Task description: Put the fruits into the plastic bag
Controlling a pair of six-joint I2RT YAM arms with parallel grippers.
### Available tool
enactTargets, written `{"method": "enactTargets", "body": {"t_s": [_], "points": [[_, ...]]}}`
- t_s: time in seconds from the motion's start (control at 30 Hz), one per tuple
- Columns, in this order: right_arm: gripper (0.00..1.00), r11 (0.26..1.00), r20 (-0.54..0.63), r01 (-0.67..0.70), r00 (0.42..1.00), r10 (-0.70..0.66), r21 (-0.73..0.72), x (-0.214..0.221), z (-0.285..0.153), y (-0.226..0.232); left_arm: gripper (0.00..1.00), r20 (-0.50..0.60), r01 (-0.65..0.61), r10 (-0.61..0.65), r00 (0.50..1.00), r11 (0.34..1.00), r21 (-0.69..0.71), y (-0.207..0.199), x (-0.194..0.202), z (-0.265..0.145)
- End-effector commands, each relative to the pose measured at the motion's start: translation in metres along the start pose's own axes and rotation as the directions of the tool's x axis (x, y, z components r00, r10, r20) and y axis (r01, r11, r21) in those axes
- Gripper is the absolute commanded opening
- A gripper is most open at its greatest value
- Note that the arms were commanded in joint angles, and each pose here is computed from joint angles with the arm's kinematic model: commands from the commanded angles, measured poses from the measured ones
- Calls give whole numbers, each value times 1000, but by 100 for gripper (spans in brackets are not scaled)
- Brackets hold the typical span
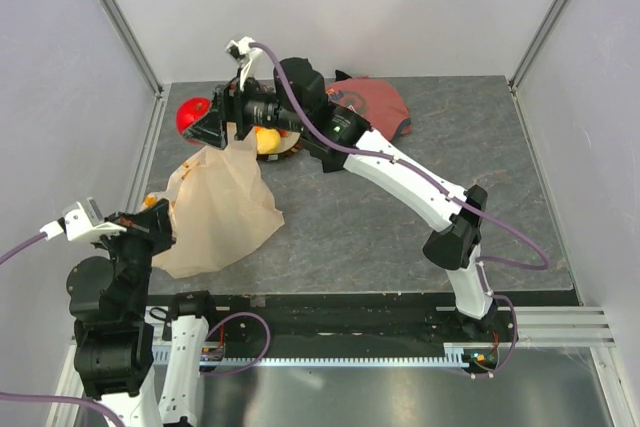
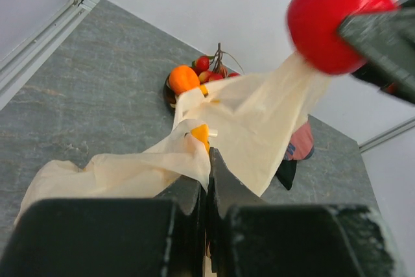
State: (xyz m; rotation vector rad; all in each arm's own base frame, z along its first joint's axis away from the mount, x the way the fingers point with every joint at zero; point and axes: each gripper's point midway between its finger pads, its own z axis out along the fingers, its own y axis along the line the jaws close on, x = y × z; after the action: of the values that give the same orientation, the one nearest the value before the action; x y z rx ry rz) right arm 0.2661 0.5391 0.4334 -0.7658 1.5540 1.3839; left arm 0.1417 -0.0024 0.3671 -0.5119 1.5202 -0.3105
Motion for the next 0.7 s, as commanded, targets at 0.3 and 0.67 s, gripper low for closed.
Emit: {"method": "enactTargets", "body": {"t_s": [0.3,0.67], "points": [[49,991,209,133,969,-129,-5,-69,3,17,1,-44,17,-19,999,999,-51,14,18,-16],[48,990,14,129,991,-130,56,5,25,-29,2,-48,22,-25,999,998,-64,18,23,-14]]}}
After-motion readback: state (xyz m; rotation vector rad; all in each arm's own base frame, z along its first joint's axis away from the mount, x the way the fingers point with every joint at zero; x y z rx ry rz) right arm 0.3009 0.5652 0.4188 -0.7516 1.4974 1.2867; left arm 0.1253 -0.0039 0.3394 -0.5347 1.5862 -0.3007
